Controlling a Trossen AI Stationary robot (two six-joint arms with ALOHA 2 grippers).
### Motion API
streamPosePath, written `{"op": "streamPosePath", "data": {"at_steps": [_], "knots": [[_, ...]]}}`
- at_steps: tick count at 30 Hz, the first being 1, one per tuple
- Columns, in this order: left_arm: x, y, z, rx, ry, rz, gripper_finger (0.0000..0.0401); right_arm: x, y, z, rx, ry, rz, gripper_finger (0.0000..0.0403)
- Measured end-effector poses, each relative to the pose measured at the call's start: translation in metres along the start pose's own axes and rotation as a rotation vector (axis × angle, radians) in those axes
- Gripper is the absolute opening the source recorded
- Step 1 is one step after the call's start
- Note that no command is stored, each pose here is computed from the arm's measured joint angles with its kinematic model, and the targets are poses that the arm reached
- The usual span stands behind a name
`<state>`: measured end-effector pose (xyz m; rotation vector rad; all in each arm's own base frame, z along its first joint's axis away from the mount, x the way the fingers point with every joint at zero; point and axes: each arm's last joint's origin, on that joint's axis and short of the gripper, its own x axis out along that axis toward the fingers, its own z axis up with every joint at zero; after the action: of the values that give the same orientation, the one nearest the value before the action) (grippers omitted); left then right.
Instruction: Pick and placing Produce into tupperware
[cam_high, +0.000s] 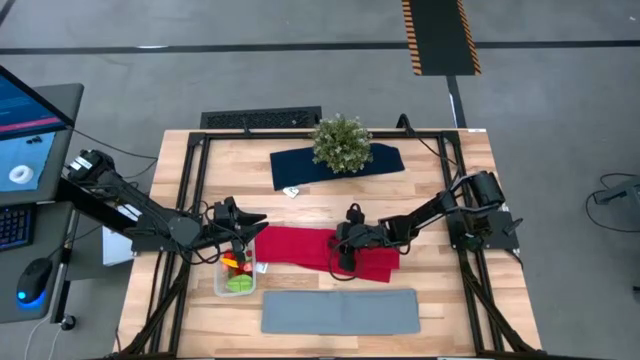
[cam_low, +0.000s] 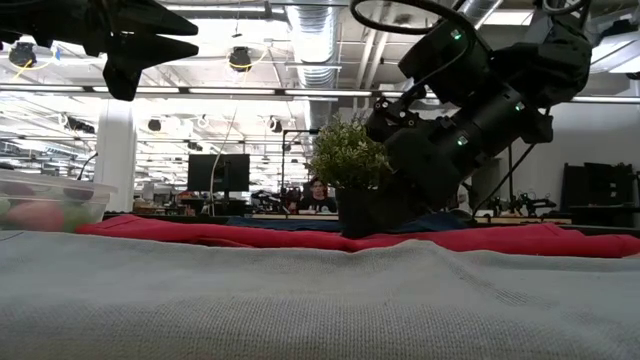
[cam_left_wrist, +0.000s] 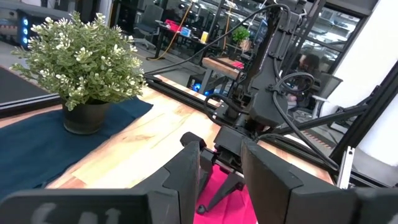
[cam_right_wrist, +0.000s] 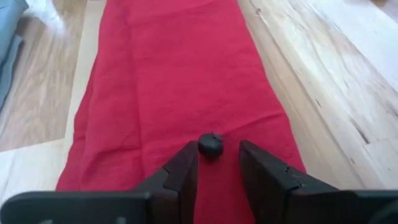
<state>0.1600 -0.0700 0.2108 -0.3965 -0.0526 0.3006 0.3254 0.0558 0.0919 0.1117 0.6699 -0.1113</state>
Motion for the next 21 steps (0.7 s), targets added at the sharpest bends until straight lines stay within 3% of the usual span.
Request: {"op": "streamPosePath", "data": {"at_steps": [21], "knots": [[0.0000,0.0000,0.0000,0.000,-0.001,0.001,0.0110,0.0000,-0.0001,-0.0011,0.001,0.013,0.005,0.0072]]}}
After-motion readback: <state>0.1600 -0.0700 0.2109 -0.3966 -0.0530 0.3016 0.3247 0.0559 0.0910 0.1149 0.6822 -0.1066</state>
